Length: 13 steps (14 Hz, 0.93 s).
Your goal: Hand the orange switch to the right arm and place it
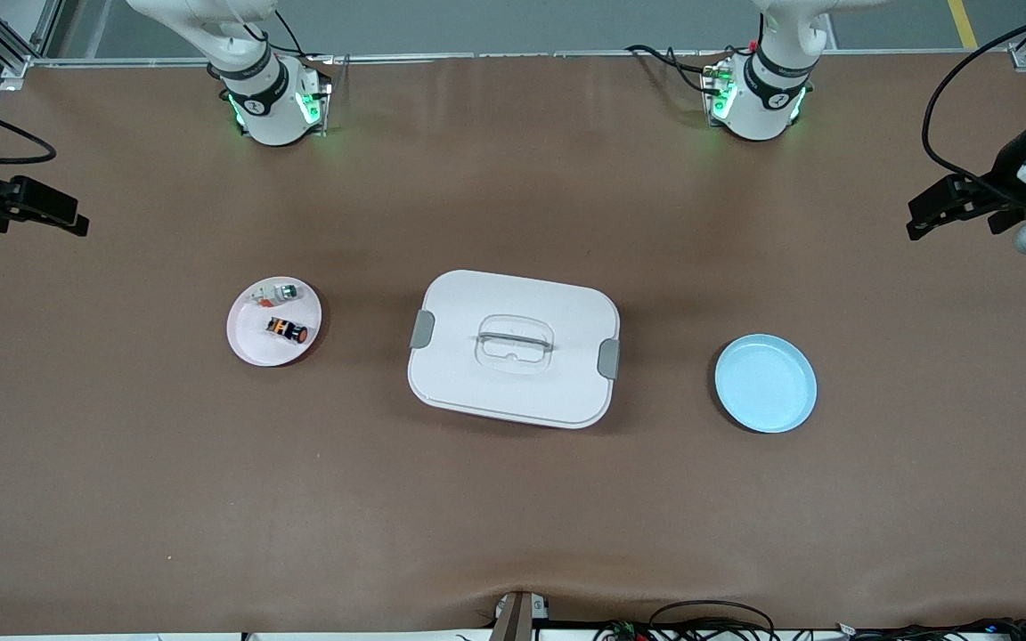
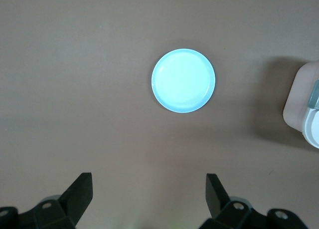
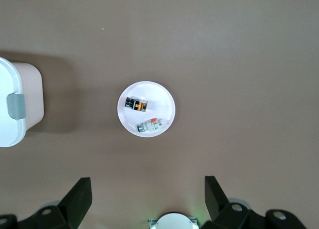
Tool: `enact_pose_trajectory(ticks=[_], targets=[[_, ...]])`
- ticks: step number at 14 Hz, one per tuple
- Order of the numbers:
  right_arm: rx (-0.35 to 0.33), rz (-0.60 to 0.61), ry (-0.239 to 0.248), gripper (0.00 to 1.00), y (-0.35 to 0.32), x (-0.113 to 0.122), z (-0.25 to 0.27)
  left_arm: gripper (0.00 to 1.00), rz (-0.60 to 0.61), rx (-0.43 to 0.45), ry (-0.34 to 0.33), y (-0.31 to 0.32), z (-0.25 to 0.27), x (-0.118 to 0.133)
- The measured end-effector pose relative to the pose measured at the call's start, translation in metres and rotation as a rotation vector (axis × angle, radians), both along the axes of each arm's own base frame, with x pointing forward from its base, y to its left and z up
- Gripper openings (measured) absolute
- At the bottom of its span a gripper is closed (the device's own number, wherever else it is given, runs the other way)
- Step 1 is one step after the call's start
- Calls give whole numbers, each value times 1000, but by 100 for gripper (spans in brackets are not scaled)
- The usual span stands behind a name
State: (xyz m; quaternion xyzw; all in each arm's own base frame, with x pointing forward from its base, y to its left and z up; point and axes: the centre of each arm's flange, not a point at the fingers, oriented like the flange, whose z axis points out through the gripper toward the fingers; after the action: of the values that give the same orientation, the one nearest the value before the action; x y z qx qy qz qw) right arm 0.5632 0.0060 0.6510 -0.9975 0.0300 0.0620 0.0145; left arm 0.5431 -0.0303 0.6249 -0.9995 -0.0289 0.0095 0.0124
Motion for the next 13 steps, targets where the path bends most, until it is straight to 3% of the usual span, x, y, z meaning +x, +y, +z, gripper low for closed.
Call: enact_pose_trajectory(ticks=[13], targets=[[27, 7, -39, 100, 9, -9, -6, 100, 0, 2, 5, 0, 7, -7]])
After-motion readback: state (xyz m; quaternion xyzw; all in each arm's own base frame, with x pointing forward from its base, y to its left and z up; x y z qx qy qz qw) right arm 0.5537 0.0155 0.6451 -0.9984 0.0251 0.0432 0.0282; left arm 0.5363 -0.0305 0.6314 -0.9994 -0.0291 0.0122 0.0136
